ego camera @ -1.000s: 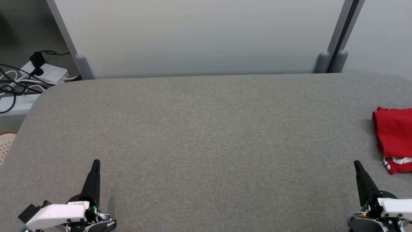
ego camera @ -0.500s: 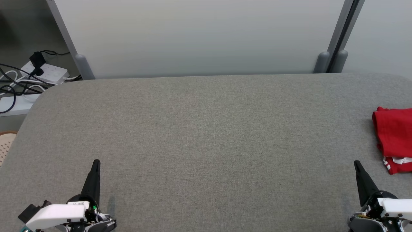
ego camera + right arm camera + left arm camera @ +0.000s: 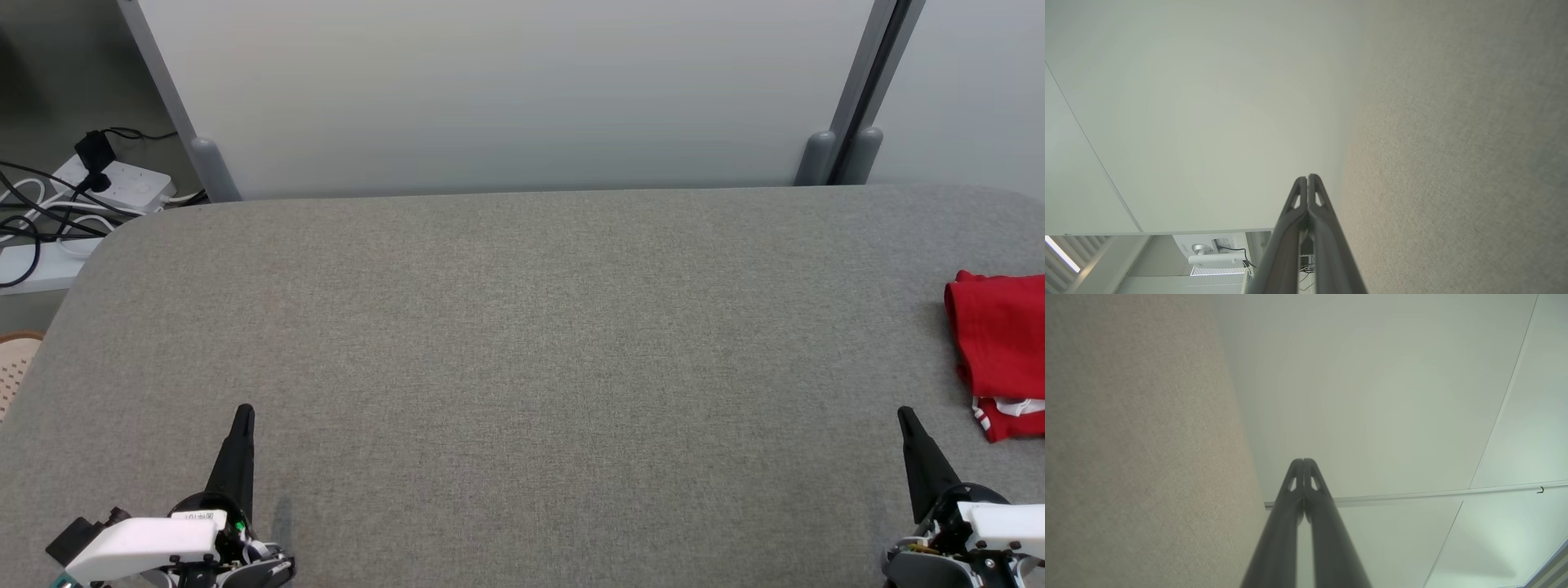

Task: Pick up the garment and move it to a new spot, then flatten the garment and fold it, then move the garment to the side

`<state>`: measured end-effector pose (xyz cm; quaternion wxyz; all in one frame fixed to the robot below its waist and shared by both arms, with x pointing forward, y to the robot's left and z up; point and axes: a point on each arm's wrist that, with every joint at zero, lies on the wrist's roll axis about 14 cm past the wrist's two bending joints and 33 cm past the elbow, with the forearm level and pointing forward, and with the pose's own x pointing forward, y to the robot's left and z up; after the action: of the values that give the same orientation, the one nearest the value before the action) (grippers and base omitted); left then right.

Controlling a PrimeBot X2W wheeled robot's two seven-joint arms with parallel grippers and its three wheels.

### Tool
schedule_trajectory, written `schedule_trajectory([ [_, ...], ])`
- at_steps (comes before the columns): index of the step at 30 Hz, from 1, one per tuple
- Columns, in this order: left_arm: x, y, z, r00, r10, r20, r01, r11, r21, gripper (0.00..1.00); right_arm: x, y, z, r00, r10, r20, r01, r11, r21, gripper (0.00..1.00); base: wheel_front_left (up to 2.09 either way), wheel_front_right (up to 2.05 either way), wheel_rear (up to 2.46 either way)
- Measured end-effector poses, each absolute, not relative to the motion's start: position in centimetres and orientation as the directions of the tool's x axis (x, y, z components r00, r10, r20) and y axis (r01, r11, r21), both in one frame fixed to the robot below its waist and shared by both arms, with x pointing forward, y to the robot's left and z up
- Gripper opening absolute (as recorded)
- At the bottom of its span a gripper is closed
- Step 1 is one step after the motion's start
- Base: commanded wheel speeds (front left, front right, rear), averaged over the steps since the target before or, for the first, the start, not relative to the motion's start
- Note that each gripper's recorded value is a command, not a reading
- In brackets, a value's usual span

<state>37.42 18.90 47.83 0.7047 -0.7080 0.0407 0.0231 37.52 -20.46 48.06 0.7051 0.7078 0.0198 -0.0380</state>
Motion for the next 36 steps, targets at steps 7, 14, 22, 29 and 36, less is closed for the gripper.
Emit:
schedule_trajectory([
  [7,37.42,18.90,47.83,0.996,-0.025,-0.090,-0.090,-0.003,-0.996,0.00,37.52,-20.46,48.06,0.996,-0.026,-0.082,0.082,-0.005,0.997,0.00,0.00,0.00,0.00],
  [14,37.42,18.90,47.82,0.996,-0.025,-0.090,-0.090,-0.003,-0.996,0.00,37.52,-20.46,48.06,0.996,-0.026,-0.082,0.082,-0.005,0.997,0.00,0.00,0.00,0.00],
  [22,37.42,18.90,47.83,0.996,-0.025,-0.090,-0.090,-0.003,-0.996,0.00,37.52,-20.46,48.06,0.996,-0.026,-0.082,0.082,-0.005,0.997,0.00,0.00,0.00,0.00],
  [29,37.42,18.90,47.82,0.996,-0.025,-0.090,-0.090,-0.003,-0.996,0.00,37.52,-20.46,48.06,0.996,-0.025,-0.082,0.082,-0.005,0.997,0.00,0.00,0.00,0.00],
  [36,37.42,18.90,47.83,0.996,-0.025,-0.090,-0.090,-0.003,-0.996,0.00,37.52,-20.46,48.06,0.996,-0.026,-0.082,0.082,-0.005,0.997,0.00,0.00,0.00,0.00],
])
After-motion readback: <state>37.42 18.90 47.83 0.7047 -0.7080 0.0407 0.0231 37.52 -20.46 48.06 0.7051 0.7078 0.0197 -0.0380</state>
